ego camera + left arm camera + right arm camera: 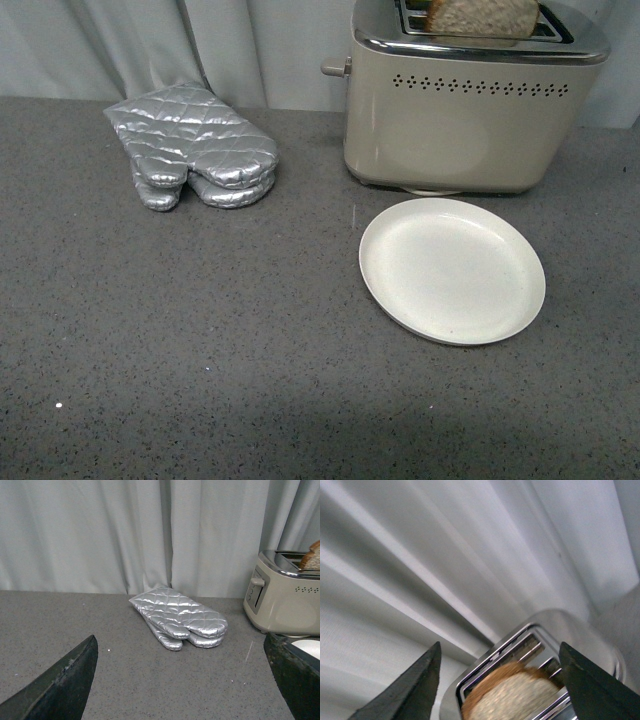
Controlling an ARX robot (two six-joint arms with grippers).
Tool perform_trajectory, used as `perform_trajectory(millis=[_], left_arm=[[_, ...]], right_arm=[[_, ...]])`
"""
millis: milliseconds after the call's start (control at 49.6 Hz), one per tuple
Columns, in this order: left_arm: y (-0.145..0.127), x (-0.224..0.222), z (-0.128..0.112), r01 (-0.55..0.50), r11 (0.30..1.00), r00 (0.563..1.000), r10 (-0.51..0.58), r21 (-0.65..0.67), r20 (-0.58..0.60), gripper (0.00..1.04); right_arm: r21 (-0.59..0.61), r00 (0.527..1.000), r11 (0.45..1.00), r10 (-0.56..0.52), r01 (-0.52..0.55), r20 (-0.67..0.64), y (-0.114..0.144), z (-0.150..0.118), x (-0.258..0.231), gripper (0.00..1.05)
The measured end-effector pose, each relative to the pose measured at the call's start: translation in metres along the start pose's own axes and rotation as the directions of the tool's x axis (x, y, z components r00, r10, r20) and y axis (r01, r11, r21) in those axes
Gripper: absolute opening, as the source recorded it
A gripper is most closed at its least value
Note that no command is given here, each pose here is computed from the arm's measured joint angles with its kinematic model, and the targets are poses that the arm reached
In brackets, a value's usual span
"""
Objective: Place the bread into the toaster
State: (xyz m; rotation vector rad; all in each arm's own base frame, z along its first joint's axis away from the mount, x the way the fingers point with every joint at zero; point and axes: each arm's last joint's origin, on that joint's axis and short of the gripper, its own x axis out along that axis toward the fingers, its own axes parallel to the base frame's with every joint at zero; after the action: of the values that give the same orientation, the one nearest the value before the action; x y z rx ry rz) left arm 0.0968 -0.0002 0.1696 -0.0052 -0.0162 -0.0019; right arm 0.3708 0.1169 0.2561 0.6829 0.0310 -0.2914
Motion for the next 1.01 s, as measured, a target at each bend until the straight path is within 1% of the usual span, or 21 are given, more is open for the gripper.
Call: perform_trajectory(millis=[61, 81, 101, 161, 182, 202, 242, 282, 343, 383, 444, 484, 504, 565, 625, 666, 746, 767, 888, 908, 1009], left_arm=[[0.000, 0.000, 0.000, 0.000, 1.000, 1.000, 0.000, 0.000, 0.000, 0.98], [0.000, 0.000, 0.000, 0.000, 1.000, 1.000, 0.000, 0.000, 0.000, 0.98], [0.000, 0.000, 0.000, 0.000, 1.000, 1.000, 0.000, 0.000, 0.000, 0.98], [0.000, 0.000, 0.000, 0.000, 1.000, 1.000, 0.000, 0.000, 0.000, 0.98], [0.000, 0.000, 0.000, 0.000, 1.000, 1.000, 0.000, 0.000, 0.000, 0.98], [0.000, 0.000, 0.000, 0.000, 1.000, 1.000, 0.000, 0.000, 0.000, 0.98], [0.000, 0.000, 0.000, 0.000, 1.000, 1.000, 0.000, 0.000, 0.000, 0.98], [0.000, 0.000, 0.000, 0.000, 1.000, 1.000, 0.000, 0.000, 0.000, 0.98], [0.000, 0.000, 0.000, 0.000, 1.000, 1.000, 0.000, 0.000, 0.000, 0.98], [0.000, 0.000, 0.000, 0.000, 1.000, 1.000, 0.000, 0.000, 0.000, 0.98], [0.000, 0.000, 0.000, 0.000, 1.000, 1.000, 0.000, 0.000, 0.000, 0.98], [0.000, 0.000, 0.000, 0.000, 1.000, 1.000, 0.000, 0.000, 0.000, 0.98], [0.000, 0.000, 0.000, 0.000, 1.000, 1.000, 0.000, 0.000, 0.000, 0.98], [0.000, 0.000, 0.000, 0.000, 1.000, 1.000, 0.000, 0.000, 0.000, 0.98], [0.000, 0.000, 0.000, 0.000, 1.000, 1.000, 0.000, 0.000, 0.000, 0.98], [0.000, 0.000, 0.000, 0.000, 1.000, 1.000, 0.000, 0.000, 0.000, 0.98], [0.000, 0.000, 0.000, 0.000, 1.000, 1.000, 0.000, 0.000, 0.000, 0.98], [0.000, 0.000, 0.000, 0.000, 1.000, 1.000, 0.000, 0.000, 0.000, 0.98], [0.000, 0.000, 0.000, 0.000, 1.000, 1.000, 0.000, 0.000, 0.000, 0.98], [0.000, 0.000, 0.000, 0.000, 1.000, 1.000, 0.000, 0.000, 0.000, 0.98], [0.000, 0.000, 0.000, 0.000, 1.000, 1.000, 0.000, 0.000, 0.000, 0.98]], right_arm=[[-0.113, 0.998, 0.993, 0.044, -0.039, 0.045, -0.005, 0.008, -0.011, 0.79], [-0.172, 0.996, 0.984, 0.064, -0.053, 0.061, -0.008, 0.011, -0.016, 0.82], [-0.195, 0.995, 0.979, 0.075, -0.061, 0.067, -0.009, 0.012, -0.019, 0.84], [-0.292, 0.988, 0.952, 0.121, -0.089, 0.095, -0.019, 0.016, -0.032, 0.93], [-0.349, 0.985, 0.933, 0.135, -0.091, 0.106, -0.024, 0.017, -0.037, 0.96], [-0.378, 0.983, 0.921, 0.143, -0.090, 0.117, -0.029, 0.017, -0.042, 0.97], [-0.460, 0.979, 0.885, 0.153, -0.076, 0.132, -0.042, 0.018, -0.053, 0.95], [-0.558, 0.977, 0.828, 0.158, -0.053, 0.142, -0.062, 0.019, -0.065, 0.94], [-0.625, 0.978, 0.780, 0.160, -0.043, 0.132, -0.088, 0.018, -0.080, 0.94], [-0.649, 0.980, 0.752, 0.193, -0.114, 0.053, -0.107, 0.018, -0.089, 0.88], [-0.652, 0.974, 0.736, 0.225, -0.181, -0.016, -0.127, 0.018, -0.101, 0.81], [-0.650, 0.969, 0.726, 0.239, -0.222, -0.064, -0.145, 0.017, -0.115, 0.73], [-0.648, 0.968, 0.726, 0.242, -0.230, -0.073, -0.150, 0.017, -0.118, 0.72], [-0.644, 0.965, 0.723, 0.242, -0.250, -0.102, -0.172, 0.016, -0.140, 0.61], [-0.636, 0.961, 0.726, 0.260, -0.262, -0.099, -0.187, 0.017, -0.157, 0.47], [-0.634, 0.957, 0.725, 0.276, -0.269, -0.091, -0.191, 0.021, -0.161, 0.37], [-0.634, 0.961, 0.731, 0.266, -0.250, -0.073, -0.195, 0.023, -0.165, 0.23], [-0.635, 0.961, 0.732, 0.265, -0.249, -0.072, -0.195, 0.023, -0.165, 0.22], [-0.634, 0.959, 0.730, 0.273, -0.255, -0.071, -0.203, 0.017, -0.171, 0.02], [-0.636, 0.960, 0.729, 0.269, -0.255, -0.077, -0.205, 0.016, -0.172, 0.00], [-0.633, 0.961, 0.731, 0.265, -0.255, -0.081, -0.207, 0.015, -0.178, 0.00]])
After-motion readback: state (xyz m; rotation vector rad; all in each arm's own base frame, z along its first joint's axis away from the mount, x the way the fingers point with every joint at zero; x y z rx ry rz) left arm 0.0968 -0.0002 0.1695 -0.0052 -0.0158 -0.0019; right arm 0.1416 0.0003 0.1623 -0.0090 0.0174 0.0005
